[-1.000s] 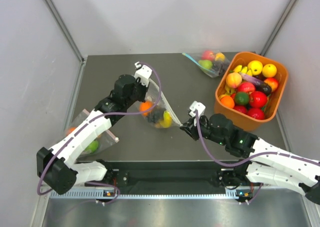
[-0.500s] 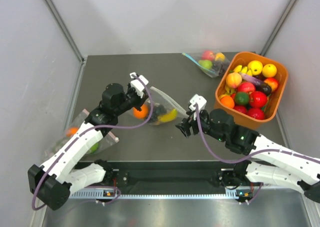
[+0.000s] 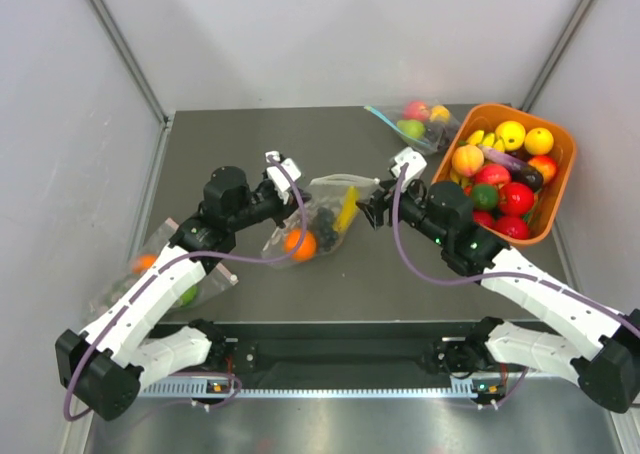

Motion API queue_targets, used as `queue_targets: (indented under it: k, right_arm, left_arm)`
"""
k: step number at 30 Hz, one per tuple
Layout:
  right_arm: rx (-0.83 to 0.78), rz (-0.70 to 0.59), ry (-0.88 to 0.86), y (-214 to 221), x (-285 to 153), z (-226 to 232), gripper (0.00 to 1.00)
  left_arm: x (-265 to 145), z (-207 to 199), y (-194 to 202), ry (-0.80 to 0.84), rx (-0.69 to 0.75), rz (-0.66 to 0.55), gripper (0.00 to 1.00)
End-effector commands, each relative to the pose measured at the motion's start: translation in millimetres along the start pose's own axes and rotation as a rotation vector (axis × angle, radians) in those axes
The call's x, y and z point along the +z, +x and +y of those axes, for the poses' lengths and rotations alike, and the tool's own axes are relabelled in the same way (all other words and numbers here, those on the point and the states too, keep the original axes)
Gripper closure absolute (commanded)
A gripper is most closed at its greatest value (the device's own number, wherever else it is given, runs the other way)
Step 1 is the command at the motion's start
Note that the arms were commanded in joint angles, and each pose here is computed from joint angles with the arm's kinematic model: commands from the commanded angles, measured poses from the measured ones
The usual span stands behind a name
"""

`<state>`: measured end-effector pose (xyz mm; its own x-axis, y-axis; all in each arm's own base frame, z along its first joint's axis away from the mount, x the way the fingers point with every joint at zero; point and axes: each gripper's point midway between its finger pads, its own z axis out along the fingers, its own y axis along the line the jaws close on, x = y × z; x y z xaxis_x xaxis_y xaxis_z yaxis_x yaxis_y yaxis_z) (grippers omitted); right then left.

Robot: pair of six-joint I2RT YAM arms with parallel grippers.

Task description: Open the zip-top bag and remove the fake food

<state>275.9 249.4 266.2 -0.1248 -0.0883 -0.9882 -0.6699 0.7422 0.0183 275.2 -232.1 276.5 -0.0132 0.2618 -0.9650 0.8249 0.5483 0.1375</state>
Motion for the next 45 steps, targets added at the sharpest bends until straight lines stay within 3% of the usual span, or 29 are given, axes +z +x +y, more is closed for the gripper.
queue_targets:
  k: [1, 9, 25, 45]
  right_arm:
    - [-0.046, -0.137, -0.042, -42, 5, -5, 0.3]
    - [-0.054, -0.162, -0.021, -48, 5, -24, 0.3]
    - [-0.064, -0.04, -0.116, 9, 15, -12, 0.3]
    - [-0.107, -0.112, -0.078, -21, 9, -25, 0.3]
  left_arm:
    - [-3, -9, -19, 0.061, 0.052, -0.067, 1.0]
    - [-2, -23, -16, 0.149, 0.047, -0.045, 1.0]
    - [-4, -28, -18, 0.176, 0.046, -0.05, 1.0]
    - [-4, -29, -17, 0.184, 0.047, -0.044, 1.0]
